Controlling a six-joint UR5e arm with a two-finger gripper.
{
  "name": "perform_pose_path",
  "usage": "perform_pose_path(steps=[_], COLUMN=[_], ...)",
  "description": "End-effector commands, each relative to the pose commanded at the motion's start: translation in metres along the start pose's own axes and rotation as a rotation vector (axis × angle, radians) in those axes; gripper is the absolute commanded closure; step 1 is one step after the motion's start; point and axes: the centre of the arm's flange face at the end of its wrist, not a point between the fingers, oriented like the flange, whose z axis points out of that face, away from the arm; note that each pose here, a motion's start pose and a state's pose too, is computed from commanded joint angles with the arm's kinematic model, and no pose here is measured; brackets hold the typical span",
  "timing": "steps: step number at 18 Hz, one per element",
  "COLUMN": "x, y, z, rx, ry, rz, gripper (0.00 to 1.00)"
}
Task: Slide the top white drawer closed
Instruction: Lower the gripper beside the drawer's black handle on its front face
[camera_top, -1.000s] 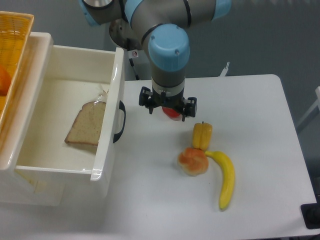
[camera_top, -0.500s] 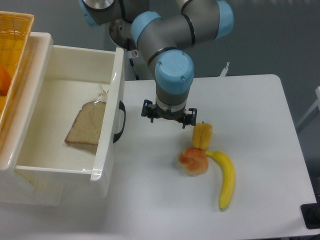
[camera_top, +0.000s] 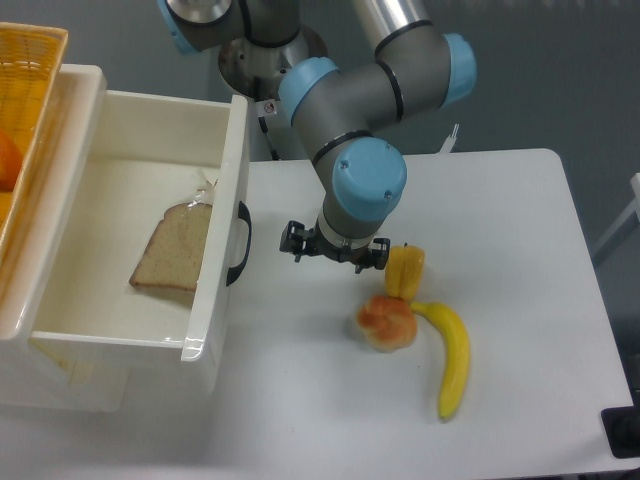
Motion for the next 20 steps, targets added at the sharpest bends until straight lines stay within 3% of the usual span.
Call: perform_pose_path(steps=[5, 20], x=[0.001, 0.017], y=[-0.008, -0.015], z=[0.013, 0.026], rx=[0.013, -0.006], ry=[0.063, 0.075], rz=[0.0, 0.033], gripper=[0.0, 0.0])
